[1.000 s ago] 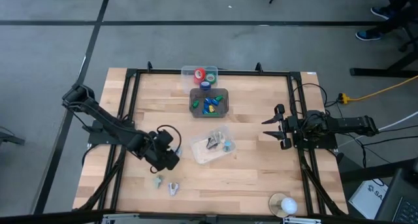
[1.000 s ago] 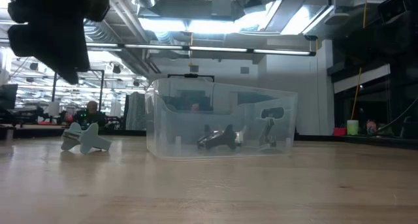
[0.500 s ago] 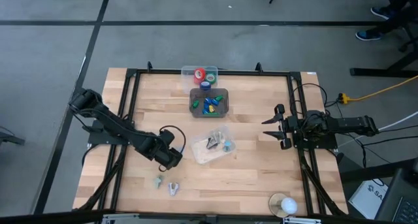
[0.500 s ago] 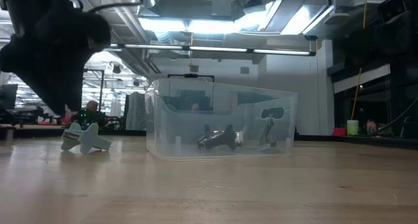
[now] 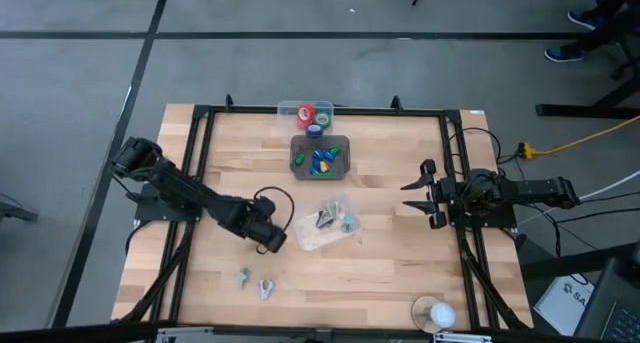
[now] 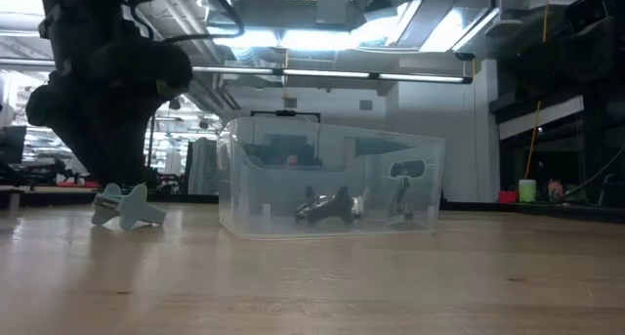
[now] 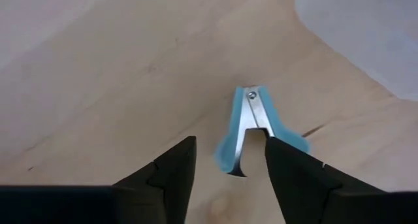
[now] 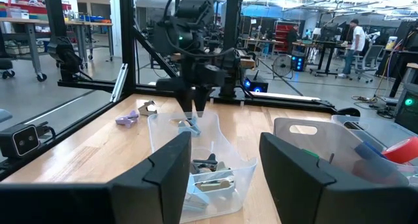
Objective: Pick and place Stapler, Stapler remover, tape
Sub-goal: Put the blue staple remover into the bottom transparent bin
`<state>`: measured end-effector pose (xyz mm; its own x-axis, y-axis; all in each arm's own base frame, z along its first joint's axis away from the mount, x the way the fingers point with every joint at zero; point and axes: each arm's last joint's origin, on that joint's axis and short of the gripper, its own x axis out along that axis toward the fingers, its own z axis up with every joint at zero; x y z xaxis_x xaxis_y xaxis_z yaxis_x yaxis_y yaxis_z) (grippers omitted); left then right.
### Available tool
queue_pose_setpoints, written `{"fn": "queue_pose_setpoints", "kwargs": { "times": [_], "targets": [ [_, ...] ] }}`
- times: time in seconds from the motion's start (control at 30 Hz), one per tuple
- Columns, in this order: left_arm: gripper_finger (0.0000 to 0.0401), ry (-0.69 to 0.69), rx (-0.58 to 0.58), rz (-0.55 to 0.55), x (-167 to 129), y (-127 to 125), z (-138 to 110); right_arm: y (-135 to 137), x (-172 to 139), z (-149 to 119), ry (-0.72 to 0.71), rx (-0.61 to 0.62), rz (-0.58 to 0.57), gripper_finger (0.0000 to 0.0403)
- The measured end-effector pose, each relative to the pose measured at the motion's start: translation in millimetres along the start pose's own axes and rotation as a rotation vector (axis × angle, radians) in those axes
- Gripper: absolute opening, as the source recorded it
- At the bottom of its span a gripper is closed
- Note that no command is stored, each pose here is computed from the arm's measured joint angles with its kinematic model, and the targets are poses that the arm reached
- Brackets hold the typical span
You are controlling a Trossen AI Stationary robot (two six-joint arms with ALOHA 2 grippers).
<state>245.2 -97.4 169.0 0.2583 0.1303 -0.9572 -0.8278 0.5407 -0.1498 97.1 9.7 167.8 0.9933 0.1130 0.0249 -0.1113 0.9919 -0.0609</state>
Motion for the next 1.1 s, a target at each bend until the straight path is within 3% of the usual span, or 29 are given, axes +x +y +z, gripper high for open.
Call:
{"fn": "queue_pose_setpoints", "kwargs": {
  "times": [0.37, 1.1],
  "targets": [
    [0.0114, 0.044, -0.03, 0.003, 1.8, 1.9, 6.6, 0.0, 0.0, 0.0, 0.0, 0.0, 0.0, 0.0187],
    [0.0062, 0.067, -0.012, -0.005, 1.7, 1.6, 6.0, 0.0, 0.0, 0.0, 0.0, 0.0, 0.0, 0.0188]
  ]
}}
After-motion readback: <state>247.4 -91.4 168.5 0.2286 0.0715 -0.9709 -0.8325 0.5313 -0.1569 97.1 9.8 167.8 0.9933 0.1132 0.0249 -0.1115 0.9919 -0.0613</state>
